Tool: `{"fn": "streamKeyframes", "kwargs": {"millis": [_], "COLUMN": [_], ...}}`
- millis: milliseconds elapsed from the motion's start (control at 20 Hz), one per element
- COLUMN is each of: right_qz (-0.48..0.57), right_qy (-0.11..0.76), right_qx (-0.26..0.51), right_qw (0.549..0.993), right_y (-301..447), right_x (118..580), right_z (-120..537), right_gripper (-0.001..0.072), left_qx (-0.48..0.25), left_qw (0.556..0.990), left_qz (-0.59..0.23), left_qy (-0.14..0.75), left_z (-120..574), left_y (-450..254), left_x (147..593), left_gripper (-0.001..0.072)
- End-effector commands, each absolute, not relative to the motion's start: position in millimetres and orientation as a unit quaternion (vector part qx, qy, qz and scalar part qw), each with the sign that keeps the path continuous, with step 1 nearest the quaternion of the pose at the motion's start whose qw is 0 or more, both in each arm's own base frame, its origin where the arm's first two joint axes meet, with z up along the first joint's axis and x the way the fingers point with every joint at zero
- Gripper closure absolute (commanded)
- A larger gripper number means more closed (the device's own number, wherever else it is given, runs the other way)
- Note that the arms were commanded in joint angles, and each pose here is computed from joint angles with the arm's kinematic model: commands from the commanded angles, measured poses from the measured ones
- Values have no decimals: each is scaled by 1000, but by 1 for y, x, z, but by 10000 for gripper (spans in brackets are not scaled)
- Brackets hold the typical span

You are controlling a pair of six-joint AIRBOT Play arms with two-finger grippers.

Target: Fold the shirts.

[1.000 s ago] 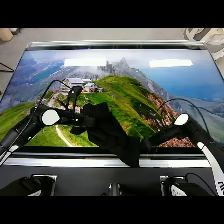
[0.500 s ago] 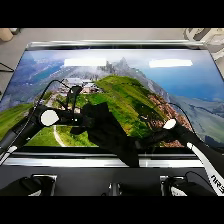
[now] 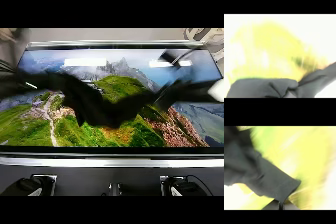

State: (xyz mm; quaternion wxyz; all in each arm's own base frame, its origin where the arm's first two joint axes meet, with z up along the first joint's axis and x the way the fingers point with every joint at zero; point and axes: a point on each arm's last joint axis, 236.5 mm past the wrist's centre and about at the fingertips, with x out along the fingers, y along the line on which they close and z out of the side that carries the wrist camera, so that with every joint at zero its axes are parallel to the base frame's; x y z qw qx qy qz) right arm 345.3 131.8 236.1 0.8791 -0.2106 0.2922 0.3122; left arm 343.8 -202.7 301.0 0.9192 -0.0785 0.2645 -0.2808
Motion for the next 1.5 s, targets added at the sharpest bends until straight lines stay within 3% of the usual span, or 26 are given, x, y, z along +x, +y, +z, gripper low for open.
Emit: {"fn": "streamKeyframes", "kwargs": {"millis": [0,150,300,550,650,800,1000,1200,1250,1350,1450], "right_qz": [120,101,62,105,126,148,148,161,163,162,163], "right_qy": [22,-23,91,391,464,532,580,634,636,630,627], "right_qx": [-239,-228,-257,-253,-255,-256,-230,-199,-197,-198,-200], "right_qw": [963,968,960,879,839,794,768,729,728,733,735], "right_y": [59,45,14,6,10,16,22,31,32,33,33], "right_x": [269,212,211,219,228,248,264,254,255,260,262], "right_z": [471,503,455,311,253,157,44,0,-3,-4,-4], "right_gripper": [700,700,699,700,700,699,699,697,697,697,697], "left_qx": [-113,-125,-85,-39,-30,-32,-61,-141,-160,-163,-124], "left_qw": [953,947,964,949,927,894,848,767,751,734,733], "left_qz": [-279,-287,-251,-218,-207,-187,-168,-169,-169,-172,-175], "left_qy": [32,-74,-8,225,312,406,499,602,617,636,645], "left_z": [495,562,526,378,302,185,57,-25,-37,-39,-20], "left_y": [-152,-130,-118,-129,-136,-144,-161,-197,-205,-204,-171], "left_x": [275,214,219,273,295,325,351,350,348,348,355], "left_gripper": [681,681,681,681,680,680,680,658,549,10,-13]}}
